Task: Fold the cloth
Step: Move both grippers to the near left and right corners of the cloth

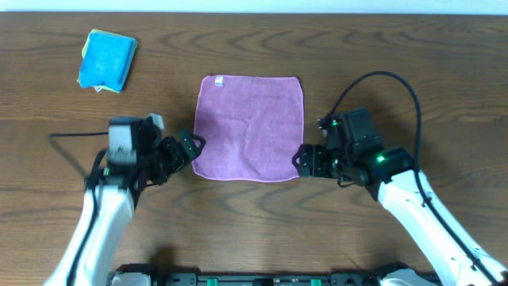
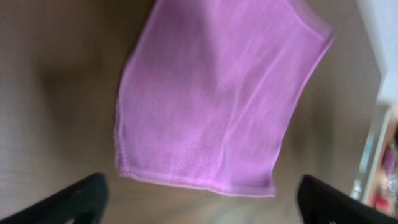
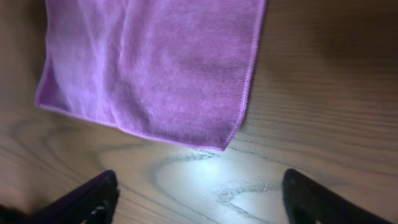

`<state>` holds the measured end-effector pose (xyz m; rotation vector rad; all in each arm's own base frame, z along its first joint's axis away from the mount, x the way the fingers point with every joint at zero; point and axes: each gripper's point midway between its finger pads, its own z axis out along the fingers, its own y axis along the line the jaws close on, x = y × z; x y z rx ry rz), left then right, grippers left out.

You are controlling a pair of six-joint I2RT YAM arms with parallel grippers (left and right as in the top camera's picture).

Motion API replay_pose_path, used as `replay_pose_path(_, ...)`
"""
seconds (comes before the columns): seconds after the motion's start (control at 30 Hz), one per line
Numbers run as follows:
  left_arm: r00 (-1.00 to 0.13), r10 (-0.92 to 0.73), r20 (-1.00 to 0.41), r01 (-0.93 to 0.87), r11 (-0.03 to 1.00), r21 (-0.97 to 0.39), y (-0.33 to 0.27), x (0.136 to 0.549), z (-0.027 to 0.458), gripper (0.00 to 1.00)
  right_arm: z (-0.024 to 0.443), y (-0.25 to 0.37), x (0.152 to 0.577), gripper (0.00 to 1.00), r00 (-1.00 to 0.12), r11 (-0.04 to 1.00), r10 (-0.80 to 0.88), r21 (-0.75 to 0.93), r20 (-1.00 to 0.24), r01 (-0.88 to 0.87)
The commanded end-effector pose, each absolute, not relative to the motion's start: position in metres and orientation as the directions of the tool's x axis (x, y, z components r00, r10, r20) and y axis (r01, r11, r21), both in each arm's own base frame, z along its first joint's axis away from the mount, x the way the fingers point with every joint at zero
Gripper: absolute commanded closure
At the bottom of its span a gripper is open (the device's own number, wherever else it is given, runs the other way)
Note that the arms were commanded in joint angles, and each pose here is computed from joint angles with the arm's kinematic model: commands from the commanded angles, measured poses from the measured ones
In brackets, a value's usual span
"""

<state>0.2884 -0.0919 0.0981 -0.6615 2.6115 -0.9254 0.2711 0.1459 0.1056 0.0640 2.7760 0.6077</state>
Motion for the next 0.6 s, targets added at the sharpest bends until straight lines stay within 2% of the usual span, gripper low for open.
replay_pose_path(0.0,-0.887,-0.455,0.083,-0.386,0.629,-0.674,-0.112,0.282,0.091,0.13,0.107,0.144,0.272,0.22,-0.964,0.861,0.174,0.506,-0.202,0.05)
replay_pose_path(0.07,-0.886,-0.433,0.165,-0.428,0.63,-0.648,-0.114,0.271,0.08,0.18,0.104,0.139,0.27,0.23,-0.966,0.852,0.194,0.517,-0.172,0.079)
replay_pose_path(0.13,-0.881,-0.43,0.198,-0.454,0.649,-0.611,-0.111,0.261,0.072,0.18,0.101,0.134,0.268,0.23,-0.966,0.853,0.207,0.511,-0.153,0.102)
replay_pose_path(0.27,-0.868,-0.472,0.155,-0.483,0.729,-0.485,-0.088,0.255,0.055,0.13,0.095,0.133,0.268,0.24,-0.969,0.854,0.211,0.507,-0.129,0.119)
replay_pose_path(0.37,-0.865,-0.491,0.105,-0.483,0.756,-0.441,-0.078,0.261,0.049,0.12,0.089,0.137,0.269,0.26,-0.974,0.843,0.204,0.523,-0.1,0.123)
replay_pose_path(0.57,-0.872,-0.485,0.068,-0.46,0.765,-0.45,-0.076,0.275,0.041,0.13,0.074,0.145,0.27,0.28,-0.98,0.828,0.194,0.543,-0.04,0.141)
